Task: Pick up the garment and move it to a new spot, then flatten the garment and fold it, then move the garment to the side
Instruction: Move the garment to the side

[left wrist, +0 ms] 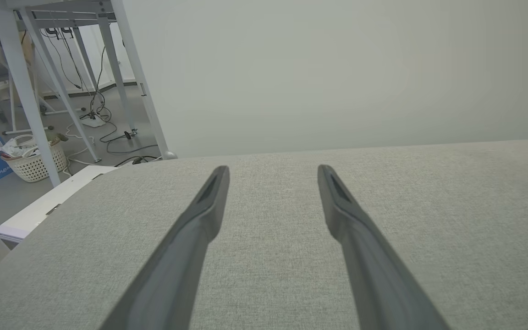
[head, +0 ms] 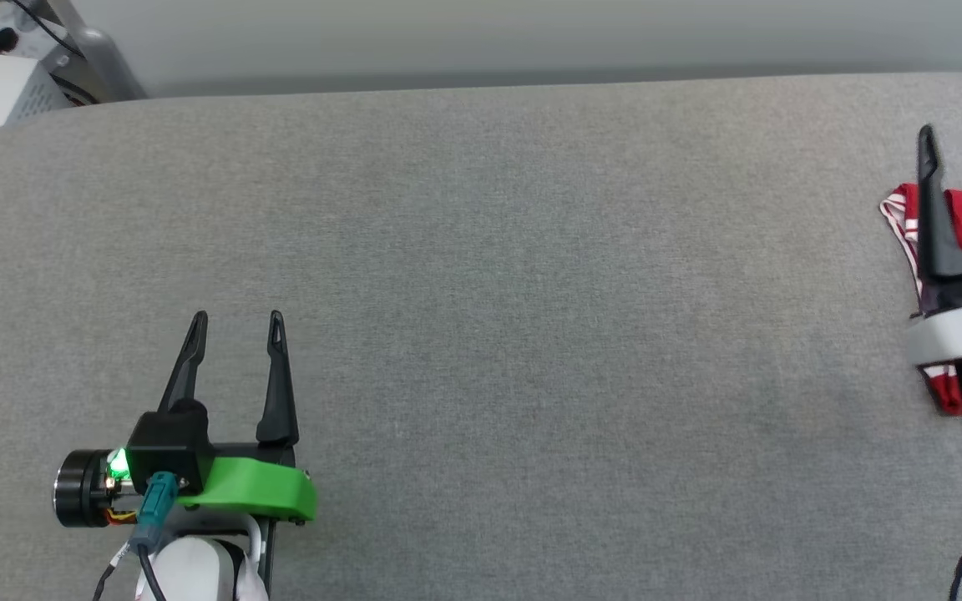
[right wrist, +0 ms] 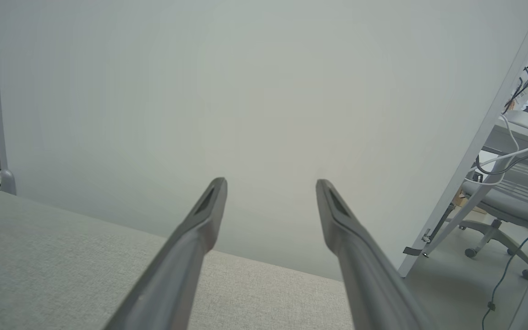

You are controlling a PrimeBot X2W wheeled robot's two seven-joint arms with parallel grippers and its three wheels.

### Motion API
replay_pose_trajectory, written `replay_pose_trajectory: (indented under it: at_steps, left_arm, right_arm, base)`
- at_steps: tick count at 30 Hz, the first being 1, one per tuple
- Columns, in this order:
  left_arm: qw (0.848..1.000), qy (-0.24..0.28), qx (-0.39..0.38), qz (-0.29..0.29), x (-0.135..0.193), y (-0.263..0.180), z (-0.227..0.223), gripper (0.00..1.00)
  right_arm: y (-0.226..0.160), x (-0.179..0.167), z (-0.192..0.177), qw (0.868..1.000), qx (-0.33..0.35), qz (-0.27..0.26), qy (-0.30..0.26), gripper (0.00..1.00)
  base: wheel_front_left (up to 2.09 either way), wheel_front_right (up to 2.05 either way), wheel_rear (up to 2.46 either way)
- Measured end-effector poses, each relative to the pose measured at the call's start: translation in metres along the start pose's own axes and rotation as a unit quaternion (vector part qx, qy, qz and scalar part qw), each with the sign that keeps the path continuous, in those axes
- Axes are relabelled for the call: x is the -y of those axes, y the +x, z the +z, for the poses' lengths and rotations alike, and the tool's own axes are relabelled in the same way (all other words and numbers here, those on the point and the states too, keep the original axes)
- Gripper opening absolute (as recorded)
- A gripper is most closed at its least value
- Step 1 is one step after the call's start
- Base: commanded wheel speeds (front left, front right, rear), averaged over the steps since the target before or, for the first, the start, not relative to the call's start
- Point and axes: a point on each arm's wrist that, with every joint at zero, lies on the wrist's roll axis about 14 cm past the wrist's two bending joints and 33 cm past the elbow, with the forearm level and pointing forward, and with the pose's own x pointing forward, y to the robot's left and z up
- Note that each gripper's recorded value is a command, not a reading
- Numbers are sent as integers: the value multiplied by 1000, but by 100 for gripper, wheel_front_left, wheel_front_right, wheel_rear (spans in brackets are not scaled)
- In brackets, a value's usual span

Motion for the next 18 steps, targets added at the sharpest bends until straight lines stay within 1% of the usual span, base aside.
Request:
replay_pose_trajectory:
  at_steps: [4, 9, 11, 13, 18]
  left_arm:
    - [1000, 1, 4, 15, -9, -11, 7, 100]
    - [1000, -2, 7, 29, -17, -23, 12, 100]
    - [999, -4, 8, 34, -20, -28, 14, 100]
    - [999, -5, 7, 36, -22, -31, 14, 100]
    - [999, -10, 2, 44, -25, -38, 11, 100]
  right_arm:
    - [-17, -33, -4, 998, -9, 7, 65, 100]
    - [-38, -66, -9, 992, -26, 23, 122, 100]
    - [-47, -79, -12, 990, -36, 33, 135, 100]
    - [-54, -85, -16, 987, -44, 33, 151, 100]
    - [-73, -96, -26, 984, -69, 38, 161, 100]
  base:
    - [0, 0, 0]
    - [0, 0, 0]
    - [0, 0, 0]
    - [0, 0, 0]
    - [0, 0, 0]
